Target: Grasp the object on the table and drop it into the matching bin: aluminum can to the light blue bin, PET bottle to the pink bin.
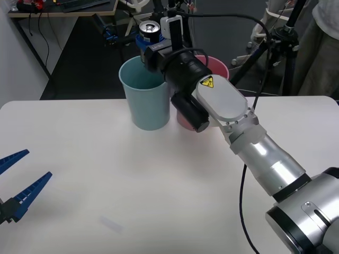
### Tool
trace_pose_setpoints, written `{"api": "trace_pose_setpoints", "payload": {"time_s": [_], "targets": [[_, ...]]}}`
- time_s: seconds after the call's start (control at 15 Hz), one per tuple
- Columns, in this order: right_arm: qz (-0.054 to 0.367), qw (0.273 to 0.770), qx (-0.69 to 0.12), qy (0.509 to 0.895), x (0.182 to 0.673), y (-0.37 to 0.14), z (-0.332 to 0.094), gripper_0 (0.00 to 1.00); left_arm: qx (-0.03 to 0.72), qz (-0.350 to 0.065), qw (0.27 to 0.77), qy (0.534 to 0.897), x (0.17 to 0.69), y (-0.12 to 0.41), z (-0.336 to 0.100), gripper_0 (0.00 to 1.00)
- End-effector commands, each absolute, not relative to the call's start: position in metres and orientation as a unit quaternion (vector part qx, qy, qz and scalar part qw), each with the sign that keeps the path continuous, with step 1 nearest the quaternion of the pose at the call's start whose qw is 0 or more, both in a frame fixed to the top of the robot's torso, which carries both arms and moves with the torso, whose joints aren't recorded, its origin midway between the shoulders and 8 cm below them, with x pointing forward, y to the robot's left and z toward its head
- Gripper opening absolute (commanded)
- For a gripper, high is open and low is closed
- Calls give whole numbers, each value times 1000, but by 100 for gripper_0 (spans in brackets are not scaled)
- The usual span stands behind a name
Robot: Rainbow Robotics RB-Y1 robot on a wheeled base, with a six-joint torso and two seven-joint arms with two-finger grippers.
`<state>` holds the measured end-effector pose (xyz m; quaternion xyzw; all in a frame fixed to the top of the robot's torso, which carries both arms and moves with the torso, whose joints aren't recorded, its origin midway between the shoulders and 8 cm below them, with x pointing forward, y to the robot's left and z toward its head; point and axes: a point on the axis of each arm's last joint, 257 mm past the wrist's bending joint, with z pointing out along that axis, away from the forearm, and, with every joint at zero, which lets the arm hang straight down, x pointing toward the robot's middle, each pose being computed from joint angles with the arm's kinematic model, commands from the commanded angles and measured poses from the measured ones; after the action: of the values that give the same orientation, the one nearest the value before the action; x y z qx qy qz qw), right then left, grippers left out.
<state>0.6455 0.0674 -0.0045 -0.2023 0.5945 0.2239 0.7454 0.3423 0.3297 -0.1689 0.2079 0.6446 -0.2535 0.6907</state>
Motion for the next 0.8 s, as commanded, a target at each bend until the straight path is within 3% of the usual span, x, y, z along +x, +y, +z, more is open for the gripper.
{"api": "trace_pose_setpoints", "payload": {"time_s": [0.07,0.2,0.27,0.33,0.4,0.8], "targets": [[224,743,-202,598,647,71,-6,0,208,-253,691,645,342,330,-169,100],[227,742,-203,597,646,74,-7,0,208,-253,691,645,342,330,-169,100],[227,742,-203,597,645,74,-6,41,208,-253,691,645,342,330,-169,100],[228,742,-205,597,645,75,-7,94,208,-253,691,645,342,330,-169,100],[226,742,-207,596,645,75,-7,100,208,-253,691,645,342,330,-169,100],[221,744,-211,594,644,76,-6,100,208,-253,691,645,342,330,-169,100]]}}
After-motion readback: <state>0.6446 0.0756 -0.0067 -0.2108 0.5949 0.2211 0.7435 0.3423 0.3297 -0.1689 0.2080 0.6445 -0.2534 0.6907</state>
